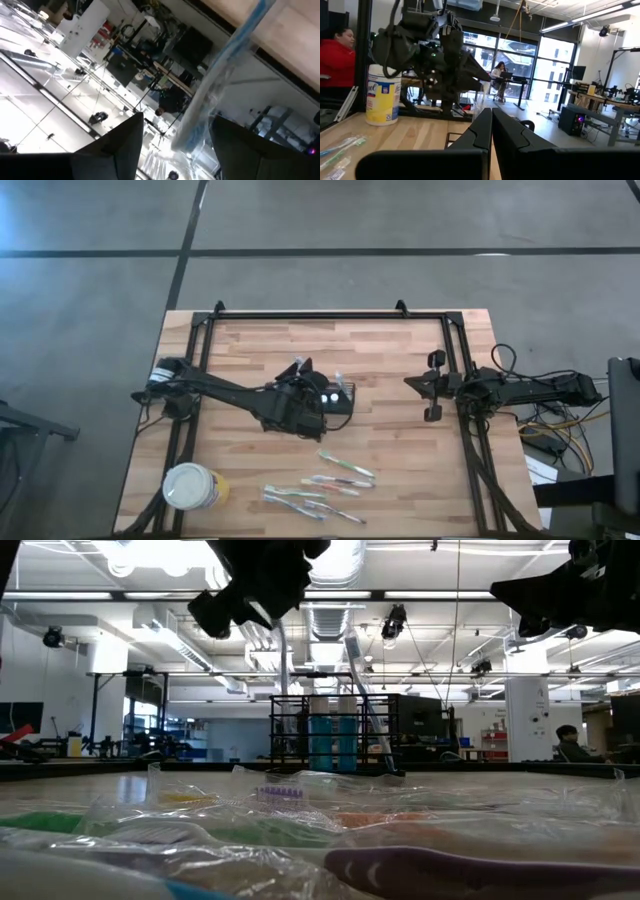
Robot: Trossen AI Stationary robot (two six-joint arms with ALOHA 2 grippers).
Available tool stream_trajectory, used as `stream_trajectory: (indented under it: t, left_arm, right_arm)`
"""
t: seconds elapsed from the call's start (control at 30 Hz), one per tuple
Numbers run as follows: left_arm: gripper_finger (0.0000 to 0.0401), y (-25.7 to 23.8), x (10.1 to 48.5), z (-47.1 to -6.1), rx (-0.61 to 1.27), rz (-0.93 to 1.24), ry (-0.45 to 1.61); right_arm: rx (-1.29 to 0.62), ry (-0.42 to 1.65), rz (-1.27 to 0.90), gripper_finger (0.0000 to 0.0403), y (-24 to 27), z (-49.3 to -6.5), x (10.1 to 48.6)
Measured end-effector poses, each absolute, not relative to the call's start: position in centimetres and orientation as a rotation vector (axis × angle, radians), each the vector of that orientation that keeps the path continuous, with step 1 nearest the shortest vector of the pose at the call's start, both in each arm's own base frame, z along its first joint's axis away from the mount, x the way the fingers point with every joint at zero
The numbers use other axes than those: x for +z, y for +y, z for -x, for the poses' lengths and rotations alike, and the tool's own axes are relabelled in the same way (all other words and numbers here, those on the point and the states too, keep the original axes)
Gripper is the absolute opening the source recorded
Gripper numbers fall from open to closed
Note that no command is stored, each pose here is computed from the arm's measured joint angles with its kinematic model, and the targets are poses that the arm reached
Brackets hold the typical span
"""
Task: Pick & Place toothbrushing station
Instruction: Put the top blue toothbrush into the wire organizer, then put the top green toothbrush into the wire organizer
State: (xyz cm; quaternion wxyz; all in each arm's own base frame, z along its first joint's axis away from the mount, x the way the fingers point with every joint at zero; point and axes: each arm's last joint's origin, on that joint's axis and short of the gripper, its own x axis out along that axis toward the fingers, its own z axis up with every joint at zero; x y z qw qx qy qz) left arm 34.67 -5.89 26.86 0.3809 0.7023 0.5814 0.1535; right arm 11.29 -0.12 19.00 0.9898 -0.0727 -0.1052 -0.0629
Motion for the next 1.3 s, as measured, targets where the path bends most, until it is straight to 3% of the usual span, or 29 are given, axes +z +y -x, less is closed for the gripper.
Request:
stream_trajectory:
  t: [0.27, 0.47, 0.77, 0.9, 1.07, 1.3]
  left_arm:
    - [0.0227, -6.3, 25.8, -34.5, 0.281, -1.646, 1.447]
    - [0.0227, -6.3, 25.7, -34.5, 0.323, -1.569, 1.421]
    - [0.0227, -7.1, 29.7, -32.5, 0.42, -1.42, 1.257]
    - [0.0226, -6.8, 32.9, -30.0, 0.392, -1.117, 1.118]
    - [0.0223, -5.5, 35.6, -25.8, 0.183, -0.539, 0.912]
    - [0.0178, -4.3, 31.9, -20.5, 0.018, -0.199, 0.442]
  right_arm:
    - [-0.125, -0.211, 0.139, 0.0008, -0.1, -11.3, 19.0]
    - [-0.125, -0.211, 0.139, 0.0008, -0.1, -11.3, 19.0]
    - [-0.124, -0.207, 0.14, 0.0008, -0.1, -11.3, 19.0]
    - [-0.123, -0.206, 0.14, 0.0008, -0.1, -11.3, 19.0]
    - [-0.124, -0.207, 0.14, 0.0008, -0.1, -11.3, 19.0]
    - [-0.124, -0.209, 0.13, 0.0008, -0.1, -11.3, 19.0]
